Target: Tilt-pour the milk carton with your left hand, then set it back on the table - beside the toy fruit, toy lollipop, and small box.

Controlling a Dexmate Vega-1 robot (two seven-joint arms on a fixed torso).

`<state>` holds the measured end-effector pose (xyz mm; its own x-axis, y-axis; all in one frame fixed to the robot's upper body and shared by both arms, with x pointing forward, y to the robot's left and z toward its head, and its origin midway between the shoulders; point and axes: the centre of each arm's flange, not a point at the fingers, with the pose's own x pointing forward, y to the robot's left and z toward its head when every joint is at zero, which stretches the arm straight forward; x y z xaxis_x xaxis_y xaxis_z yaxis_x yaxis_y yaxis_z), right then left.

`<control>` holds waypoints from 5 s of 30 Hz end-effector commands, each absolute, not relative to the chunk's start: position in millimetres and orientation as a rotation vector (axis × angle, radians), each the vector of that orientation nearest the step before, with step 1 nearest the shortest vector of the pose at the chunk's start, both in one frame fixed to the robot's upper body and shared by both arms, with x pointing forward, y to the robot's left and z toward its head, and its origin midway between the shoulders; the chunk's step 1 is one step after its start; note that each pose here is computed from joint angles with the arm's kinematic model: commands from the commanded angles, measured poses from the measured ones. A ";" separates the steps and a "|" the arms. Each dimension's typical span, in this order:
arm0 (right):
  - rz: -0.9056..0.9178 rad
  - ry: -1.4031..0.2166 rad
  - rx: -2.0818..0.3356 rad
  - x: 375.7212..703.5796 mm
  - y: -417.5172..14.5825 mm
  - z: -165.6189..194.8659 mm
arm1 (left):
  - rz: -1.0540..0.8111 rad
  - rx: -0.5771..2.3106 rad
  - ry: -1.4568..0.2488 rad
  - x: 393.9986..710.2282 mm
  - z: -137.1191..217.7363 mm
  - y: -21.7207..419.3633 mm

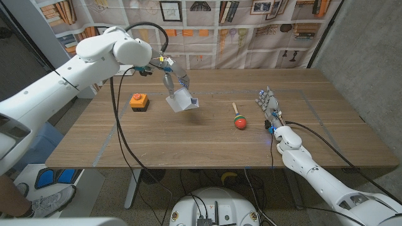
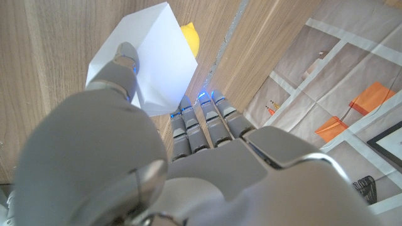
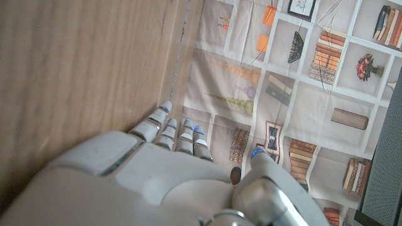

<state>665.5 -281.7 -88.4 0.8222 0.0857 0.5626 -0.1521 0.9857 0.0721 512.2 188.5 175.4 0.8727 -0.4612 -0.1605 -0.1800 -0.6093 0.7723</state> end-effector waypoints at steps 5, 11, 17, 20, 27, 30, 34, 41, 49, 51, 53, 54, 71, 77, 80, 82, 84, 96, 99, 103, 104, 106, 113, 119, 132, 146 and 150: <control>0.117 -0.602 0.152 664.6 -289.3 -99.3 | -0.442 2.371 -0.411 502.8 178.7 163.1; 0.118 -0.603 0.166 664.0 -290.8 -104.7 | -0.410 2.430 -0.398 499.5 178.1 156.9; 0.121 -0.599 0.173 664.7 -291.4 -110.0 | -0.344 2.470 -0.377 498.2 175.7 153.4; 0.122 -0.598 0.179 665.5 -291.5 -111.7 | -0.294 2.516 -0.375 495.7 174.2 150.3; 0.121 -0.600 0.186 667.0 -291.7 -113.3 | -0.263 2.559 -0.362 495.5 169.4 144.8; 0.118 -0.602 0.188 667.1 -292.9 -113.3 | -0.213 2.603 -0.369 494.7 164.2 140.2; 0.115 -0.603 0.191 667.3 -294.4 -113.6 | -0.206 2.613 -0.362 495.7 159.0 136.7; 0.108 -0.604 0.198 668.4 -296.8 -114.7 | -0.143 2.622 -0.364 492.7 151.1 133.8; 0.099 -0.604 0.208 669.7 -299.4 -116.7 | -0.083 2.655 -0.385 489.8 141.0 128.8; 0.099 -0.605 0.209 670.0 -299.7 -116.8 | -0.066 2.661 -0.393 489.9 139.7 128.6; 0.098 -0.604 0.210 670.3 -300.0 -117.0 | -0.062 2.658 -0.394 490.3 138.7 128.7; 0.097 -0.604 0.211 670.5 -300.1 -117.1 | -0.059 2.654 -0.393 490.5 138.4 128.8; 0.089 -0.607 0.220 670.8 -300.4 -117.5 | 0.032 2.717 -0.406 491.8 129.1 127.9; 0.086 -0.609 0.222 669.8 -301.0 -117.6 | 0.032 2.711 -0.386 487.5 130.2 125.5; 0.085 -0.610 0.224 669.2 -301.2 -118.1 | 0.037 2.715 -0.383 485.7 130.0 124.6; 0.085 -0.611 0.226 669.2 -301.3 -118.8 | 0.056 2.739 -0.381 484.8 128.8 123.7; 0.086 -0.612 0.229 669.3 -301.4 -119.4 | 0.060 2.740 -0.381 484.3 128.3 123.5; 0.086 -0.618 0.235 667.8 -303.3 -120.8 | 0.084 2.785 -0.393 482.4 122.7 116.2; 0.085 -0.620 0.238 667.3 -304.2 -120.6 | 0.088 2.786 -0.393 482.5 122.1 114.8; 0.085 -0.621 0.237 666.6 -304.9 -120.4 | 0.089 2.758 -0.397 482.4 122.1 114.4; 0.085 -0.621 0.237 666.5 -305.2 -120.2 | 0.084 2.739 -0.396 482.6 123.3 115.2; 0.085 -0.621 0.235 666.1 -305.6 -119.7 | 0.080 2.709 -0.389 483.4 125.1 117.0; 0.081 -0.621 0.234 664.9 -307.2 -119.0 | 0.047 2.595 -0.377 486.0 130.5 123.4; 0.077 -0.618 0.233 663.5 -308.3 -120.1 | 0.032 2.540 -0.386 488.1 131.0 127.2; 0.076 -0.613 0.232 663.7 -307.3 -120.5 | -0.004 2.409 -0.400 491.1 136.6 141.6; 0.081 -0.610 0.234 666.2 -305.8 -120.3 | -0.023 2.255 -0.432 493.1 136.7 157.5; 0.081 -0.610 0.235 666.2 -305.7 -120.6 | -0.025 2.191 -0.439 492.7 136.8 162.7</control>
